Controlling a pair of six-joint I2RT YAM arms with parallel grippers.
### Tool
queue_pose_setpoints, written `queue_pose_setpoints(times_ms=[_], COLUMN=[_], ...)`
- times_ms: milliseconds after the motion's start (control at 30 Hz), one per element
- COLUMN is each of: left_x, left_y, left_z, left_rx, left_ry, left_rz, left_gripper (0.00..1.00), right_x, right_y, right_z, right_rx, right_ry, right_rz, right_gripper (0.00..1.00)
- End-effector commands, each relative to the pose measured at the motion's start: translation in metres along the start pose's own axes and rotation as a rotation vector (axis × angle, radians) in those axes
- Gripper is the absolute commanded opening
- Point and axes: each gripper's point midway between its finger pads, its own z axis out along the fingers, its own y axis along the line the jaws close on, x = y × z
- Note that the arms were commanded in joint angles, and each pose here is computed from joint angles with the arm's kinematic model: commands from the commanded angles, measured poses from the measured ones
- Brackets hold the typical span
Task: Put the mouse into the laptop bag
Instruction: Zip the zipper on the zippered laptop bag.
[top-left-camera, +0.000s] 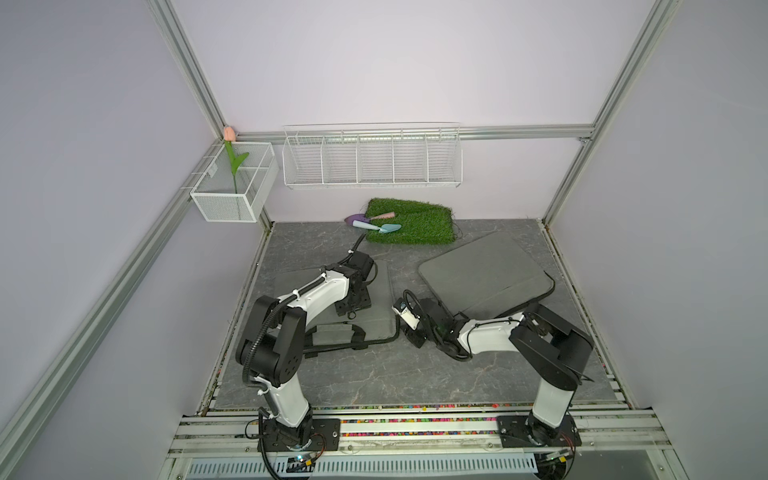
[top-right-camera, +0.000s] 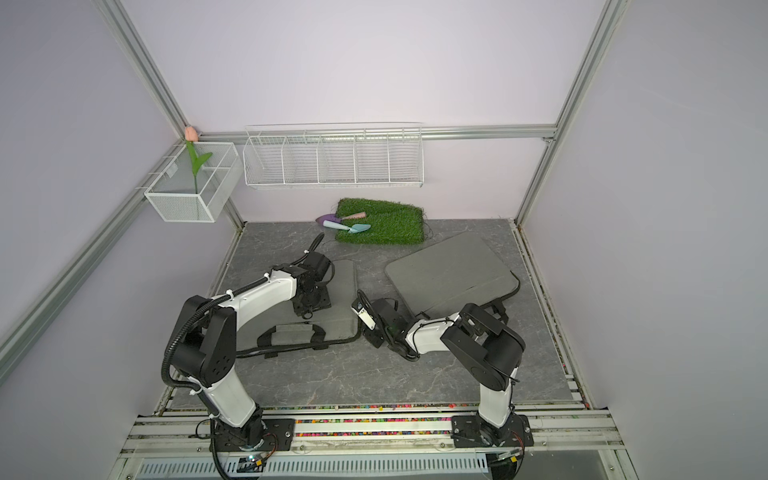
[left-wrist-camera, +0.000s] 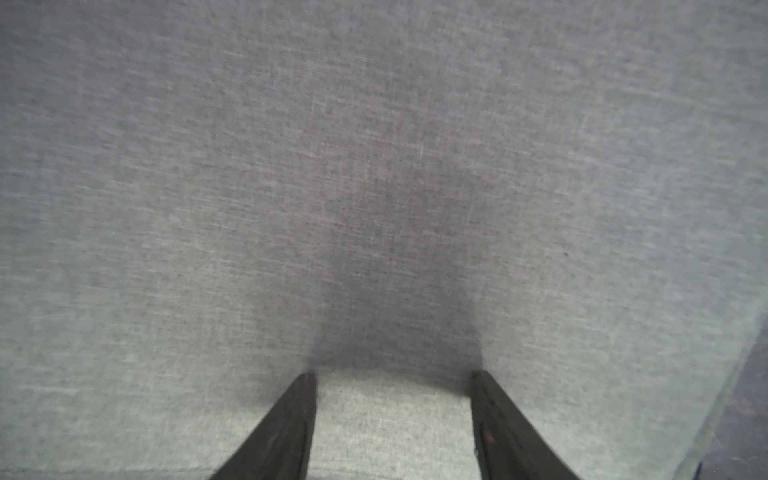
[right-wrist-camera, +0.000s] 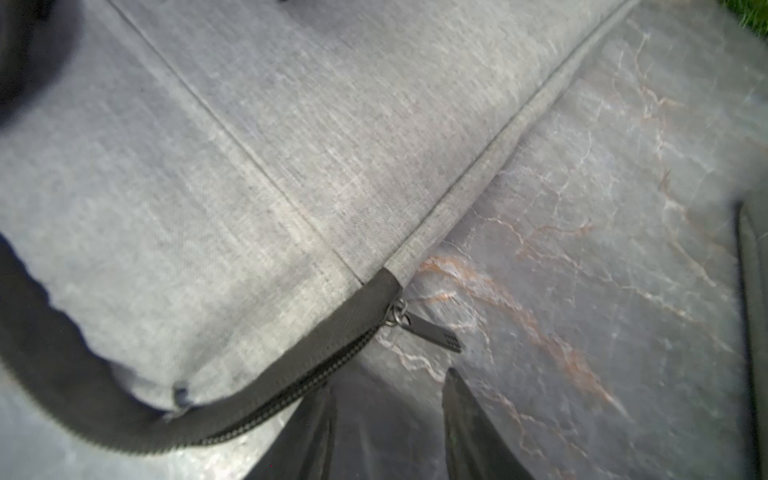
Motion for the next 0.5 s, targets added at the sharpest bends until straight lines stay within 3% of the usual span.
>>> queue_pose_setpoints(times_ms=[0,133,233,467], left_x=[-0.002,-0.001,-0.002,-0.001], left_y=[0.004,0.006,0.007,0.008], left_z=[-0.003,-0.004,-0.002,-0.002], left_rx=[-0.025,-0.025,-0.024,-0.020], left_ry=[0.003,0.002,0.008,0.011], left_rz=[0.019,0.012,0.007,0.000], left_gripper=[0.60,0.60,0.60,0.59], right_x=[0.000,0.014,0.019,0.009], right_y=[-0.010,-0.010,-0.014,-0.002], right_z=[0.005,0.010,0.007,0.010], right_rx=[0.044,0.038,0.022,-0.219], right_ry=[-0.009,0.006,0.020,0.052], right_rz=[-0.124,-0.243,-0.243,-0.190], right_gripper=[0.42,0.37,0.38,0.40])
